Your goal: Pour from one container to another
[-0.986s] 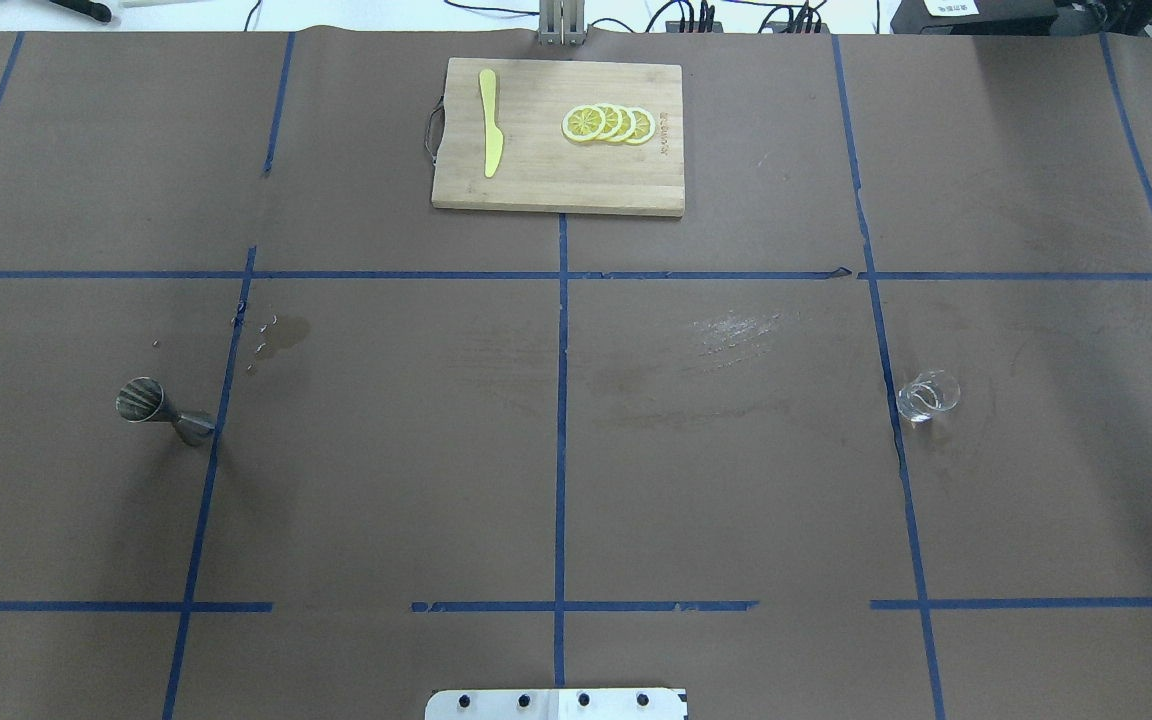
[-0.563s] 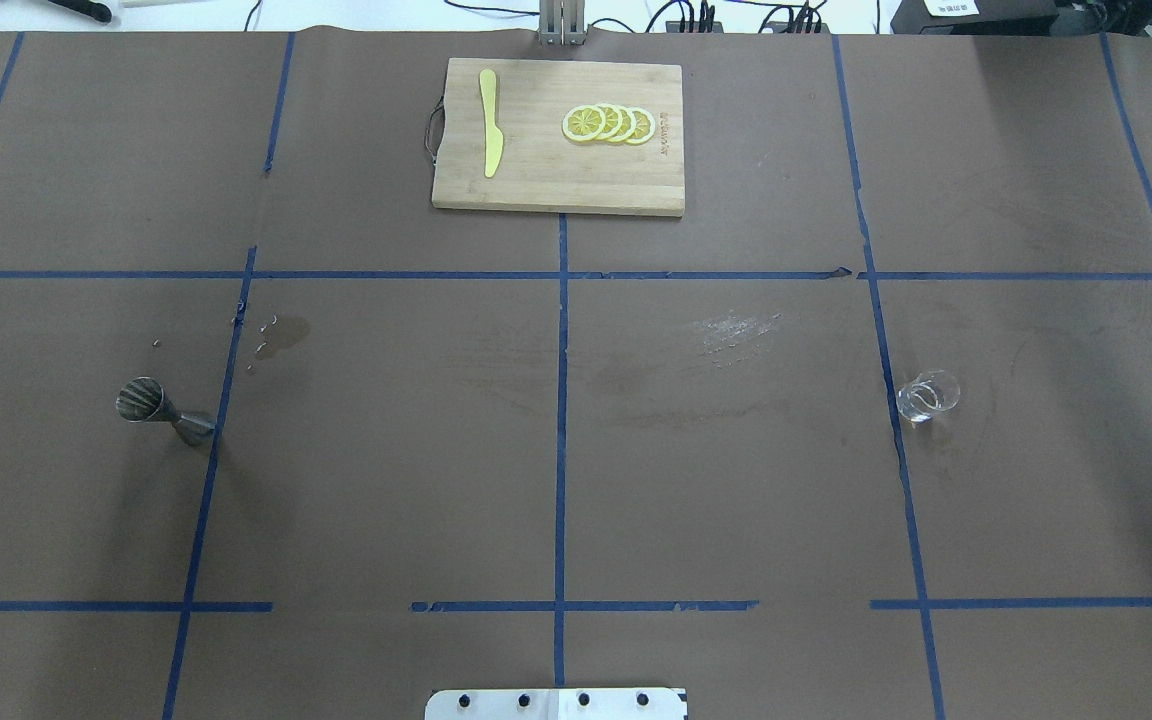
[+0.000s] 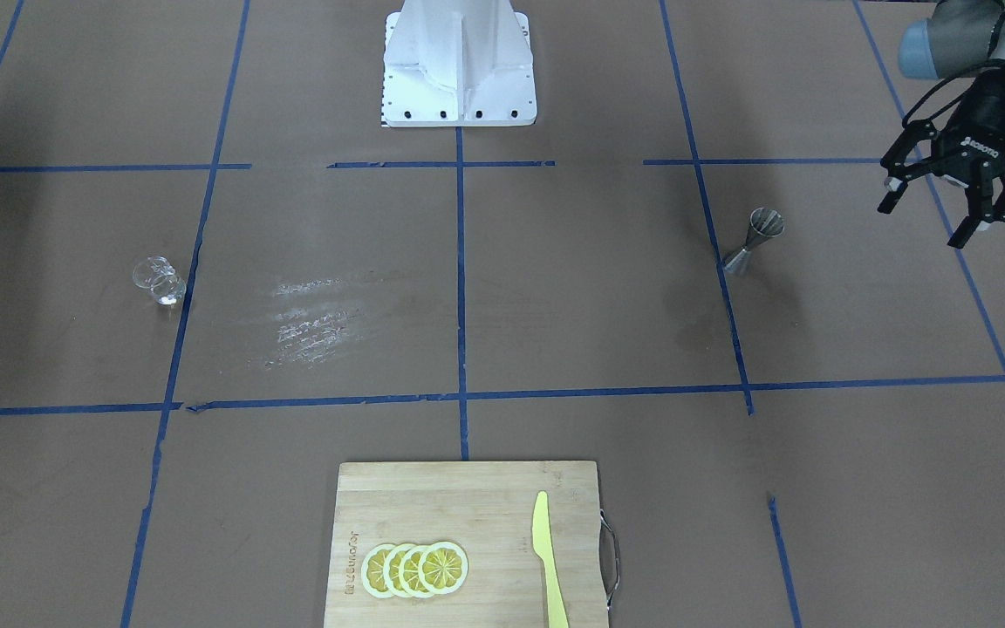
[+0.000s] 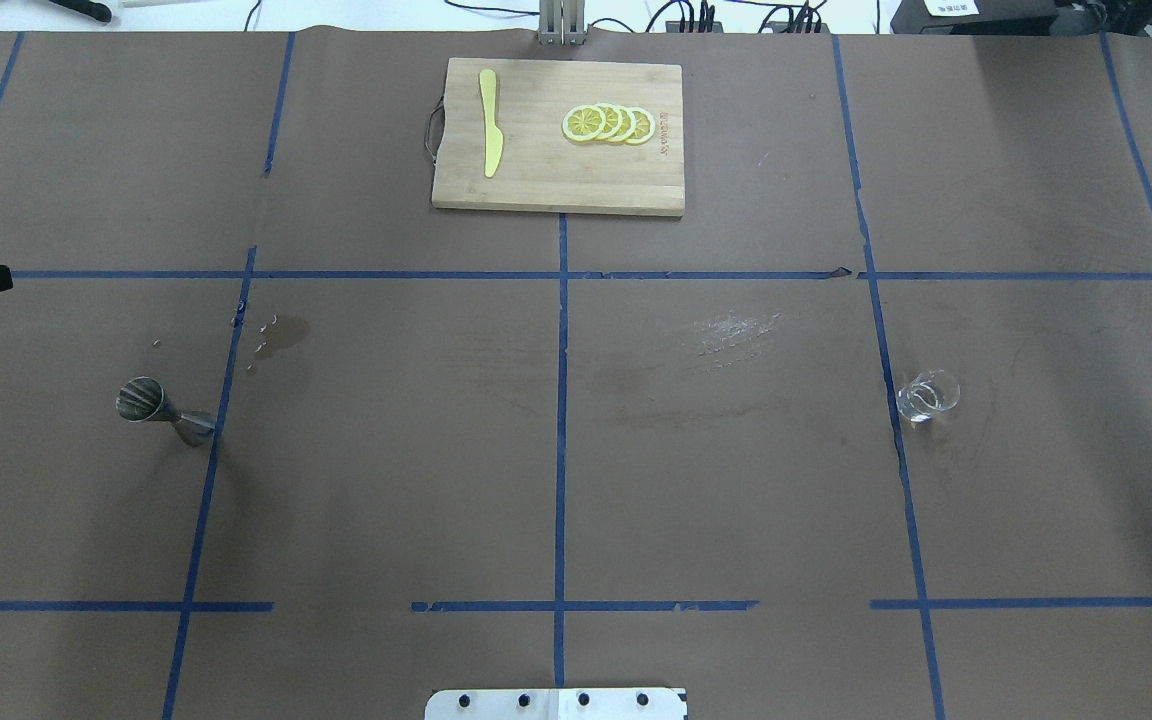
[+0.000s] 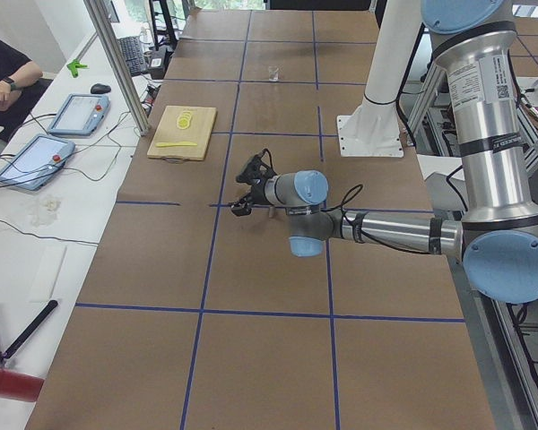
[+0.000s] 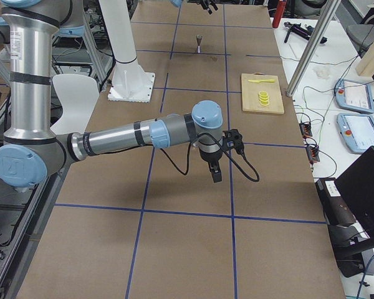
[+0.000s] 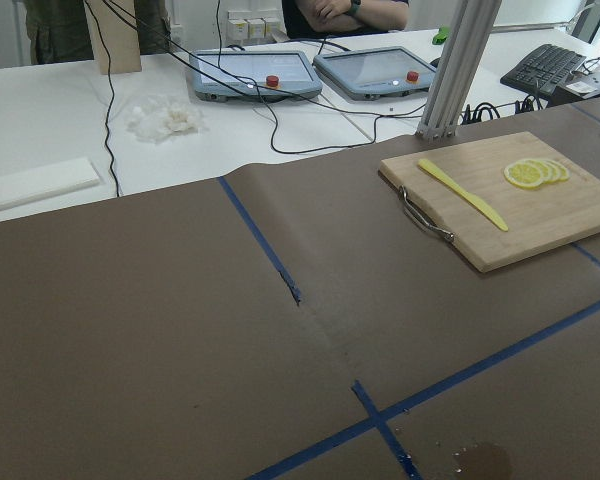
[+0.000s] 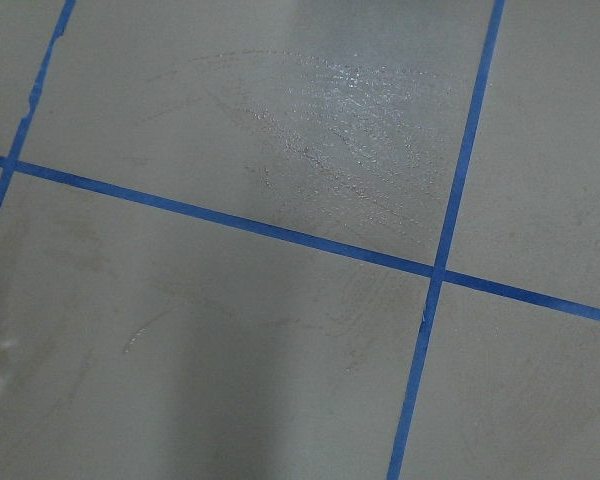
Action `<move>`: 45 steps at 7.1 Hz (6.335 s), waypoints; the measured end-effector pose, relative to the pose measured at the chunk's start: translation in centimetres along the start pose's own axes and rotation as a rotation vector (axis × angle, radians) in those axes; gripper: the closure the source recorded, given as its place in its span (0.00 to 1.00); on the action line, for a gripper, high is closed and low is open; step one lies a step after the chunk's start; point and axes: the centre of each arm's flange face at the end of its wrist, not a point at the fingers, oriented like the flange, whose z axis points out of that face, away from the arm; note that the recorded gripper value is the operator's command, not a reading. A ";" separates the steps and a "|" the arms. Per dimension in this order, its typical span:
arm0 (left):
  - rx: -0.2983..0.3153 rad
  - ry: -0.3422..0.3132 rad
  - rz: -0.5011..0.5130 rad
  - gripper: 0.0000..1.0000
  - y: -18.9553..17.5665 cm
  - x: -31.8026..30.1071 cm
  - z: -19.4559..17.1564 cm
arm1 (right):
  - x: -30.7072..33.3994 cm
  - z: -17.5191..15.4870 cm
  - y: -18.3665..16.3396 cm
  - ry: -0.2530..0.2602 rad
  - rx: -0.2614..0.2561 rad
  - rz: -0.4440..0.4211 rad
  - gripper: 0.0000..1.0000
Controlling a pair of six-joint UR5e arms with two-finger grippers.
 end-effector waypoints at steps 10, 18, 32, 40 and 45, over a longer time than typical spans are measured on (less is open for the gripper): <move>0.256 -0.209 -0.056 0.00 13.2 12.0 5.1 | 0.4 -0.4 0.2 0.003 0.008 0.010 0.00; 0.252 -0.231 -0.053 0.11 19.3 14.0 8.6 | 0.3 -0.5 0.0 0.004 0.010 0.008 0.00; 0.244 -0.226 -0.051 0.39 21.5 14.8 9.3 | 0.4 -0.5 0.1 0.005 0.011 0.008 0.00; 0.243 -0.229 -0.048 0.43 21.6 14.4 9.2 | 0.4 -0.6 0.1 0.004 0.012 0.007 0.00; 0.244 -0.228 -0.049 0.43 21.5 14.4 9.1 | 0.4 -0.6 0.1 0.005 0.012 0.006 0.00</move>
